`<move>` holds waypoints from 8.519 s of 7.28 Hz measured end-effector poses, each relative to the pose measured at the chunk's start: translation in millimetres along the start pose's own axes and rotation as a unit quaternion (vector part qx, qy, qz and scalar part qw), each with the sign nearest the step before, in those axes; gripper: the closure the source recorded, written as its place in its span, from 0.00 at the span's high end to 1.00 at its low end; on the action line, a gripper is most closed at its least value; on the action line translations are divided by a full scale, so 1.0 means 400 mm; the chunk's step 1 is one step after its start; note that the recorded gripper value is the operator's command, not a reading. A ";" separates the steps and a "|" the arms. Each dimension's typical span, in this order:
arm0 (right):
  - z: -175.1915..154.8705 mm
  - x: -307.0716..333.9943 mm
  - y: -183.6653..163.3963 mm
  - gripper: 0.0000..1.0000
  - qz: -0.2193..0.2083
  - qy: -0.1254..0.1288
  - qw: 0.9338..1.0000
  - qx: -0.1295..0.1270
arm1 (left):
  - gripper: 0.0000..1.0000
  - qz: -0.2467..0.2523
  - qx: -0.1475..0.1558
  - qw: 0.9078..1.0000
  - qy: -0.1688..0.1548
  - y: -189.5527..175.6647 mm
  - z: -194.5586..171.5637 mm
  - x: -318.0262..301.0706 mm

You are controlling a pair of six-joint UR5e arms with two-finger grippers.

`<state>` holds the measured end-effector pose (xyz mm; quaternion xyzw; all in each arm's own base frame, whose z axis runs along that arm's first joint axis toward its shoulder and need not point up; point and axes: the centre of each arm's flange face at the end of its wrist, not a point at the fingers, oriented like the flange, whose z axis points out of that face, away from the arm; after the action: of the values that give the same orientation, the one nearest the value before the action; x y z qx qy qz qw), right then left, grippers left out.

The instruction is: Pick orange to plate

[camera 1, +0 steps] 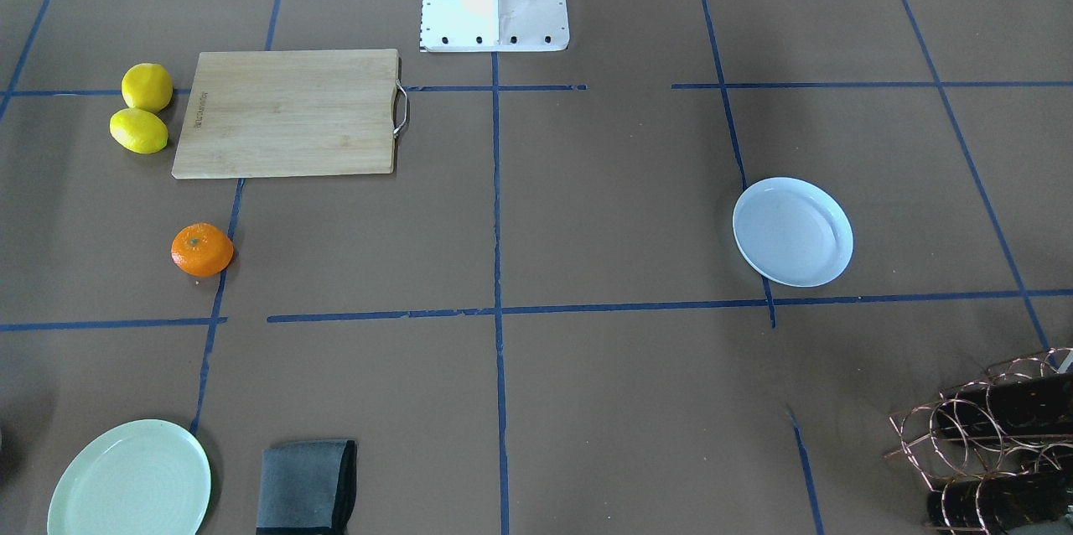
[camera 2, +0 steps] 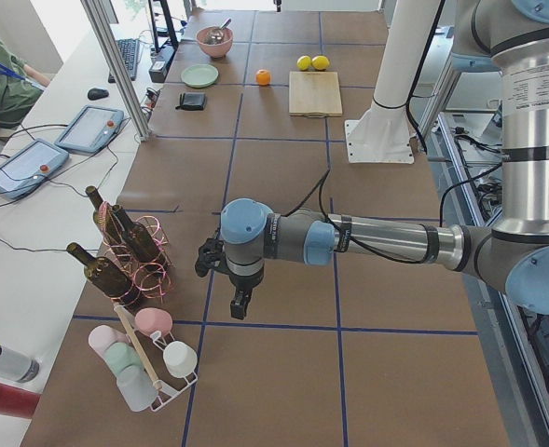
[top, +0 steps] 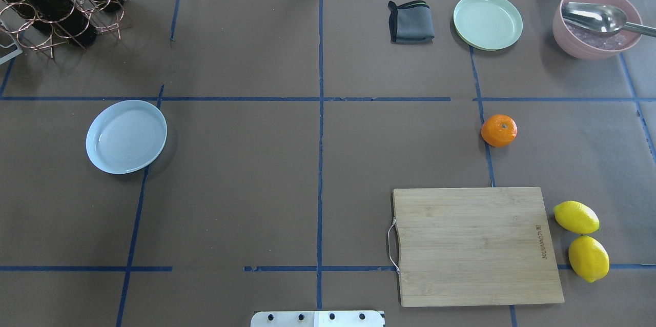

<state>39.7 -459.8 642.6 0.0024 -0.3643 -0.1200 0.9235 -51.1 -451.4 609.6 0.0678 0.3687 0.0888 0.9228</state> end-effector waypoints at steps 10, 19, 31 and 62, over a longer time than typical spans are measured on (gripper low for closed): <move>-0.146 -0.139 -0.072 1.00 -0.053 0.009 0.989 0.139 | 1.00 0.127 0.157 0.979 -0.015 -0.213 -0.152 0.137; -0.143 -0.150 -0.059 1.00 -0.055 0.004 0.989 0.138 | 0.71 -0.089 0.176 0.978 0.063 -0.159 0.359 0.628; -0.138 -0.145 -0.057 1.00 -0.053 0.004 0.989 0.136 | 0.00 -0.100 0.188 0.975 0.070 -0.142 0.440 0.735; -0.003 -0.645 -0.239 1.00 -0.037 -0.044 0.991 0.119 | 1.00 -0.027 -0.005 0.999 0.015 0.069 0.031 -0.071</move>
<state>-162.7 -495.2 459.4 0.1205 -0.4162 -0.1097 0.8945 -65.9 -431.2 642.5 0.0516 0.3840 0.0666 0.9195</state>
